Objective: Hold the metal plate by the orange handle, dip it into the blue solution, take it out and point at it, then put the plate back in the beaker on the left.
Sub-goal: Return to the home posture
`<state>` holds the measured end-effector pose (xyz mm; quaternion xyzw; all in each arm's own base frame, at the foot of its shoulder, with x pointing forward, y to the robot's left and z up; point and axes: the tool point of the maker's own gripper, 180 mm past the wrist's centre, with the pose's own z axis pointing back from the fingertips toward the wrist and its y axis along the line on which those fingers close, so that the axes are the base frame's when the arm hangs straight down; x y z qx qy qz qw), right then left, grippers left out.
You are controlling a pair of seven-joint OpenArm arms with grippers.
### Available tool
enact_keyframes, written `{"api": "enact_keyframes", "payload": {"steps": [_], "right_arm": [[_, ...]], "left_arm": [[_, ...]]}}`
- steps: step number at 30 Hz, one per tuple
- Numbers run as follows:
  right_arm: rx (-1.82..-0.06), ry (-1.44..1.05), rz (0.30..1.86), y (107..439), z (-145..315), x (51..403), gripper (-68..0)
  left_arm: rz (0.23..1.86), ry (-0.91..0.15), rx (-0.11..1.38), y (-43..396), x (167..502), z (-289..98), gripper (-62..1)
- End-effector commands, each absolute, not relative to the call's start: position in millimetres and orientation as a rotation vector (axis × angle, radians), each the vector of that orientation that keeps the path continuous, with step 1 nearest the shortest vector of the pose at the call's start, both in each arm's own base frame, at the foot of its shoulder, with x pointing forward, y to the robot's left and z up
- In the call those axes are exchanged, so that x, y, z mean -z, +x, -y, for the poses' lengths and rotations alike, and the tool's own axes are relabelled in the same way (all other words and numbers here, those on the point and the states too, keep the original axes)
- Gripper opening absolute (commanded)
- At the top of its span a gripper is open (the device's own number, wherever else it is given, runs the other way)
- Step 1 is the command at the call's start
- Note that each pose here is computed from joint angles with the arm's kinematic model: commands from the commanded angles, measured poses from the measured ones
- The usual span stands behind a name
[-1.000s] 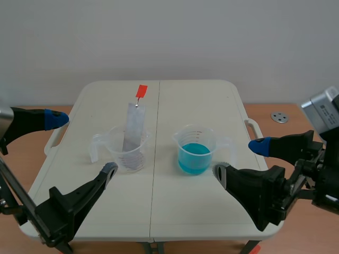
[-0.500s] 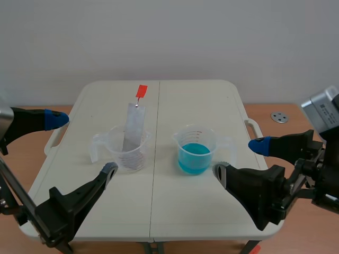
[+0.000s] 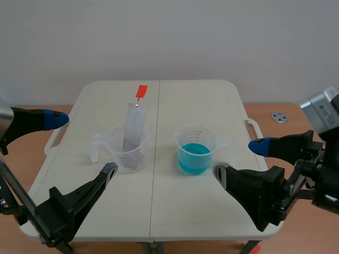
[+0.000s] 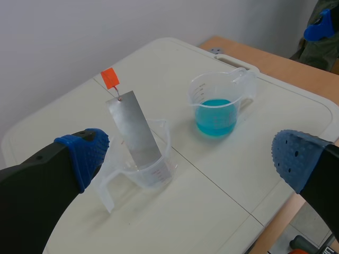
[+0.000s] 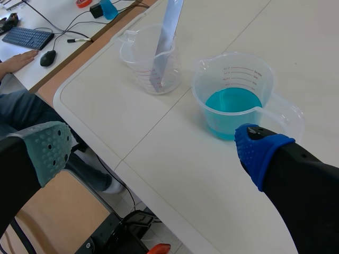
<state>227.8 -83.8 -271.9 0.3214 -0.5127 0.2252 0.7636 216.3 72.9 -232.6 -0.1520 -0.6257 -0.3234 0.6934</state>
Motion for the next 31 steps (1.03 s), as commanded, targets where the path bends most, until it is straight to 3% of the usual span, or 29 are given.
{"api": "enact_keyframes", "payload": {"steps": [1,16,31], "right_arm": [[-0.523,0.685,1.148,233,85,262,-3.5],[-0.694,0.582,1.158,231,75,256,-3.5],[-0.698,0.589,1.177,231,73,251,-3.5]], "left_arm": [[1.415,-0.346,0.718,216,228,-72,1.4],[1.415,-0.346,0.718,216,228,-72,1.4],[1.415,-0.346,0.718,216,228,-72,1.4]]}}
